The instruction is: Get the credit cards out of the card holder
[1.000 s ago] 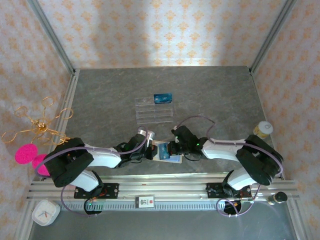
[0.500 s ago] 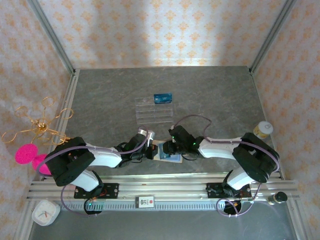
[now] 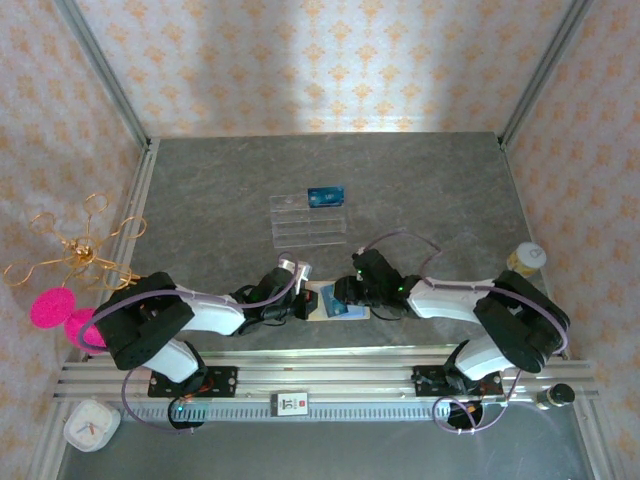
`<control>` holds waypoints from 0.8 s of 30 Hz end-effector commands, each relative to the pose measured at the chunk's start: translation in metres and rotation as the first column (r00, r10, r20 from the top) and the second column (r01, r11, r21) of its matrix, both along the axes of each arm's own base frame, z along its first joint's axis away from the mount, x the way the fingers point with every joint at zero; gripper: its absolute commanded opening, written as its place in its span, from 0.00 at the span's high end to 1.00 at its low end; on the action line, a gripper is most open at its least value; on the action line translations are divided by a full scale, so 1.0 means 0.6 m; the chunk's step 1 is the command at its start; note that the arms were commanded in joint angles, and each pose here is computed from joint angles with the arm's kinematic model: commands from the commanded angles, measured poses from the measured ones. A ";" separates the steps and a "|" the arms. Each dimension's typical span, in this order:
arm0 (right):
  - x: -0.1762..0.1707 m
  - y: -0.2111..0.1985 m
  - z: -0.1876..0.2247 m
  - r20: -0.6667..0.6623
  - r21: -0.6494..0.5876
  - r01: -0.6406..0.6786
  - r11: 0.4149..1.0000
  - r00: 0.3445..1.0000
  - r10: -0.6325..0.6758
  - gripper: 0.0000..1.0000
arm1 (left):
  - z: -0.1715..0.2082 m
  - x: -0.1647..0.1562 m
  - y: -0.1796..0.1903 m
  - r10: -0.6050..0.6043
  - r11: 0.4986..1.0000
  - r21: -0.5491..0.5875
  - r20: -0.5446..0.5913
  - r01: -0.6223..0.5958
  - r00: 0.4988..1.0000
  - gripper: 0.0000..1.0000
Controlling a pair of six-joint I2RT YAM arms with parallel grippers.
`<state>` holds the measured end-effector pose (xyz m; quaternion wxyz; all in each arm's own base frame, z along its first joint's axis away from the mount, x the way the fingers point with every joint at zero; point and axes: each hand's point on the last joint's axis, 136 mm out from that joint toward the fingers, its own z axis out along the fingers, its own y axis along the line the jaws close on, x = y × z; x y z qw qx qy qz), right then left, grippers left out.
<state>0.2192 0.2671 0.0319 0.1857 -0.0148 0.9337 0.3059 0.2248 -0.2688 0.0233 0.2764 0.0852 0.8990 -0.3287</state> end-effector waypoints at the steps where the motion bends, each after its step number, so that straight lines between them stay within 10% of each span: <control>1: -0.018 0.008 -0.015 -0.026 -0.011 -0.039 0.999 0.999 0.038 0.68 | -0.047 -0.032 0.020 -0.011 0.998 0.067 -0.092 0.018 0.996 1.00; 9: -0.039 0.041 -0.014 -0.031 -0.030 -0.114 0.993 0.993 0.113 1.00 | -0.037 -0.027 0.013 -0.004 0.999 0.044 -0.091 0.008 0.996 1.00; 24: -0.103 -0.027 0.003 -0.158 0.050 -0.125 0.991 0.979 0.131 1.00 | -0.046 -0.029 0.029 0.012 0.999 0.043 -0.094 -0.008 0.995 1.00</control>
